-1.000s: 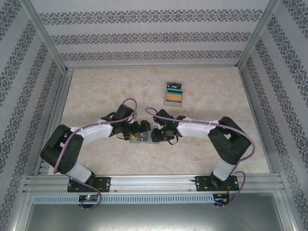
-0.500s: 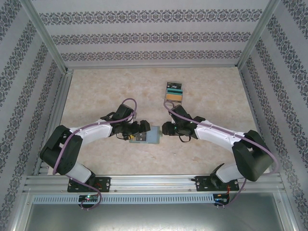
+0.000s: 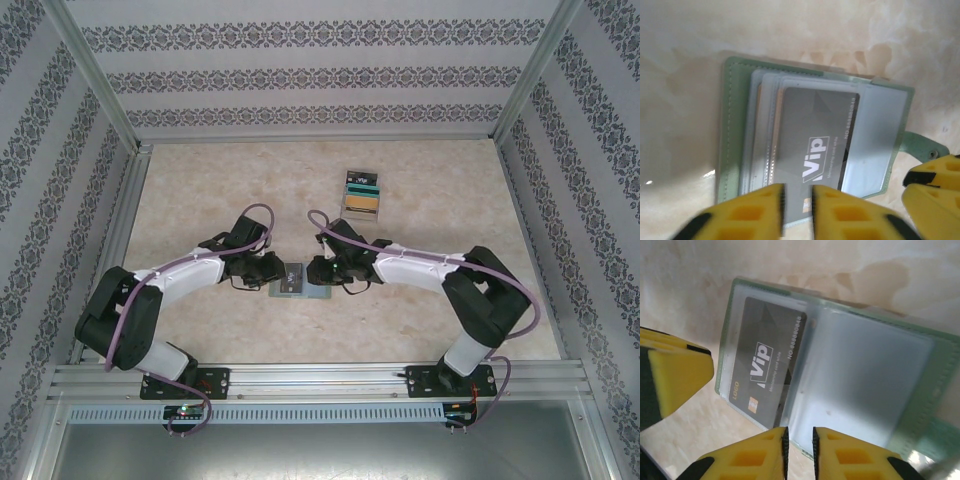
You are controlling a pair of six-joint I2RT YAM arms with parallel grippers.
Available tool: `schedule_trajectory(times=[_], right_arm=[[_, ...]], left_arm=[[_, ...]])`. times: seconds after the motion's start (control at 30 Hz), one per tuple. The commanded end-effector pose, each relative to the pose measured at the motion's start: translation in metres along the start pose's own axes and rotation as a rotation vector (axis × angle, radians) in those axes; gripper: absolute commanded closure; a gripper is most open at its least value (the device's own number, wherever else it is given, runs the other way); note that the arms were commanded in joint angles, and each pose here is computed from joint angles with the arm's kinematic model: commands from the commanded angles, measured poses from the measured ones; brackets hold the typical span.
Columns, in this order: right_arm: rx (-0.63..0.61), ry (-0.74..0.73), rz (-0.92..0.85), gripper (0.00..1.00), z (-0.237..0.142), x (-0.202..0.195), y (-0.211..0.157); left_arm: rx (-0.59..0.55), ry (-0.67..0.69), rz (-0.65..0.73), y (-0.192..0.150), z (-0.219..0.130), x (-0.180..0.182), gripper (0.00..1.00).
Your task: Take the credit cards out of the card holder
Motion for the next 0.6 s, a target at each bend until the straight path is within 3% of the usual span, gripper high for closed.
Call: schedule_trajectory(times=[0.0, 0.57], right_arm=[[0.031, 0.070, 0.034, 0.78, 0.009, 0.010, 0.004], [0.098, 0.144, 0.135, 0.79, 0.039, -0.004, 0.007]], left_arm=[[0.040, 0.047, -0.003, -0.004, 0.010, 0.013, 0.87], [0.091, 0.079, -0.026, -0.011, 0.026, 0.026, 0.88]])
Point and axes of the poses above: each hand's point on the last joint's axis, 136 mm out from that joint toward the fingers, its own z axis out along the fingers, its own x axis along the line the jaws close on, y = z × x, the point moved 7 cm from there along -z, back along the fingers, and after that the axes turned 2 degrees about z, right-handed, at the moved point
